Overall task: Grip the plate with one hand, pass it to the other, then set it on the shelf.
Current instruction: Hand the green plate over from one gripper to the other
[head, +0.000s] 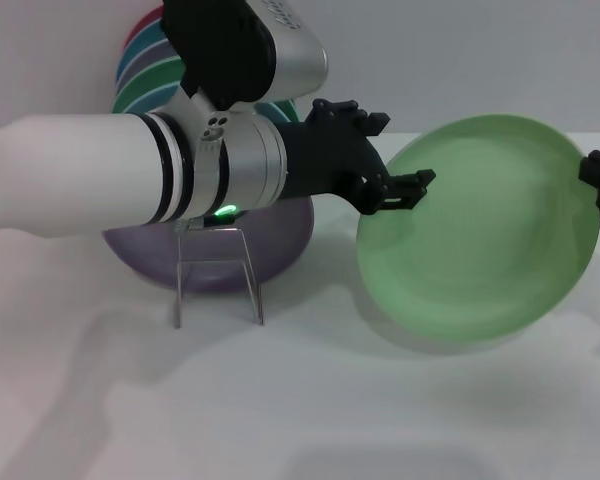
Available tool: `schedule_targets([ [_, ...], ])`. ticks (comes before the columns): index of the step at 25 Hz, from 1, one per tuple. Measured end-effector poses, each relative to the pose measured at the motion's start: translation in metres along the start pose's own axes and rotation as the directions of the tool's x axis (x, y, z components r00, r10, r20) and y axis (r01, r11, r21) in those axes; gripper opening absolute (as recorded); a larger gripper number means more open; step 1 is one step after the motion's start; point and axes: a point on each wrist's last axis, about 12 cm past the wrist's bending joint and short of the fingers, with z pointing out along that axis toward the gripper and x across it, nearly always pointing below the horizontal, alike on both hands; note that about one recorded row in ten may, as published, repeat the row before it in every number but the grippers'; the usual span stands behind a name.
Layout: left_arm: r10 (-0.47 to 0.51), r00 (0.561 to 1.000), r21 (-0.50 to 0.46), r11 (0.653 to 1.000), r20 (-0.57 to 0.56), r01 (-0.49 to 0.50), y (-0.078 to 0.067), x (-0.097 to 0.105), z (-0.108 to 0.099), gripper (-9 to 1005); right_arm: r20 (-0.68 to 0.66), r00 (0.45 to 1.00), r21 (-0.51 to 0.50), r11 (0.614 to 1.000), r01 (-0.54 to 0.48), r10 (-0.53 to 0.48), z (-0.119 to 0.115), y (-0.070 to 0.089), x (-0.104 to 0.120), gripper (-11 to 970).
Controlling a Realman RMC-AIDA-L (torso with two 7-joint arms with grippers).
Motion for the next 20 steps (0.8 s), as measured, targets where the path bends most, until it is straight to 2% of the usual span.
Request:
schedule_targets([
  [4, -0.003, 1.0, -0.001, 1.0, -0.003, 0.003, 0.0005, 0.0011, 0.0002, 698, 0.0, 1.0, 0.001, 1.0, 0.0, 0.0, 0.0, -0.0004, -0.0001, 12],
  [15, -0.01, 1.0, -0.002, 1.0, -0.004, 0.01, 0.0007, 0.0017, 0.0005, 582, 0.001, 1.0, 0.003, 1.0, -0.001, 0.001, 0.0006, -0.0009, -0.0005, 12],
  [20, -0.017, 1.0, -0.005, 1.0, -0.003, 0.017, 0.0016, 0.0013, 0.0005, 566, 0.002, 1.0, 0.002, 1.0, -0.001, 0.001, 0.0008, -0.0009, -0.0008, 12],
])
